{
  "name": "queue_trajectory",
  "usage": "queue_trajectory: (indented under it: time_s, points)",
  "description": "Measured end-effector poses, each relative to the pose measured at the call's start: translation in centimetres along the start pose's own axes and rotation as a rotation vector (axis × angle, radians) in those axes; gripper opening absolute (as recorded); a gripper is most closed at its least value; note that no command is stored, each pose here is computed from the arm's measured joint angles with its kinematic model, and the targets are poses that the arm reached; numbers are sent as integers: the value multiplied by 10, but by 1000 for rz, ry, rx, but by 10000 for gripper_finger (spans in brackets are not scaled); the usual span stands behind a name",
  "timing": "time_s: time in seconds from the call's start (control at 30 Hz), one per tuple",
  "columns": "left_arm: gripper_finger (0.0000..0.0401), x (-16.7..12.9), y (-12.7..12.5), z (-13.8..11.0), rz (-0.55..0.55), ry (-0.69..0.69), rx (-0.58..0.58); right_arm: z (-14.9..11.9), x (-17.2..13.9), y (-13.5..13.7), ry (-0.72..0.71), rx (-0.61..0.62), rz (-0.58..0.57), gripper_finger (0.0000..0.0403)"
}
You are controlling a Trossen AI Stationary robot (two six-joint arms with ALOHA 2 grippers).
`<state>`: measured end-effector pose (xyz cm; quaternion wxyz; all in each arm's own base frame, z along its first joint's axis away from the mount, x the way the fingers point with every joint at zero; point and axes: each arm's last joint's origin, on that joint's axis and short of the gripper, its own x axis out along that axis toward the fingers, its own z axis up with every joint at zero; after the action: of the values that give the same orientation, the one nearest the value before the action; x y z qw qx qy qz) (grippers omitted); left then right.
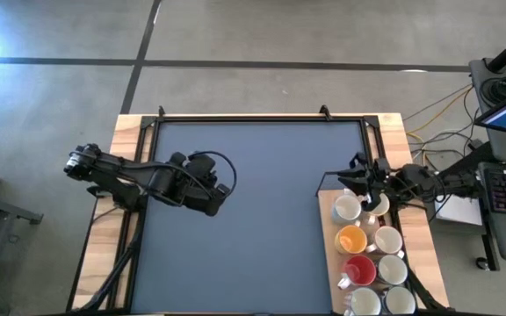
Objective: Place coffee mugs
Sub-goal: Return to Home Position
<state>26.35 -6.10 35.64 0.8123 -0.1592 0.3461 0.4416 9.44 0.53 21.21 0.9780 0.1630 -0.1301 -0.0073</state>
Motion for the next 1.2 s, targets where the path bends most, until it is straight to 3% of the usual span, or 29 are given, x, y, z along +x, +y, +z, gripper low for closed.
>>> queue_trajectory:
  time_s: [0.37, 1.2]
  points:
    - [59, 0, 0, 0, 5, -12, -5, -13, -6, -5, -57, 26, 18, 82]
    - [59, 0, 0, 1, 7, -25, -37, -19, -4, -6, -2, -22, 0, 82]
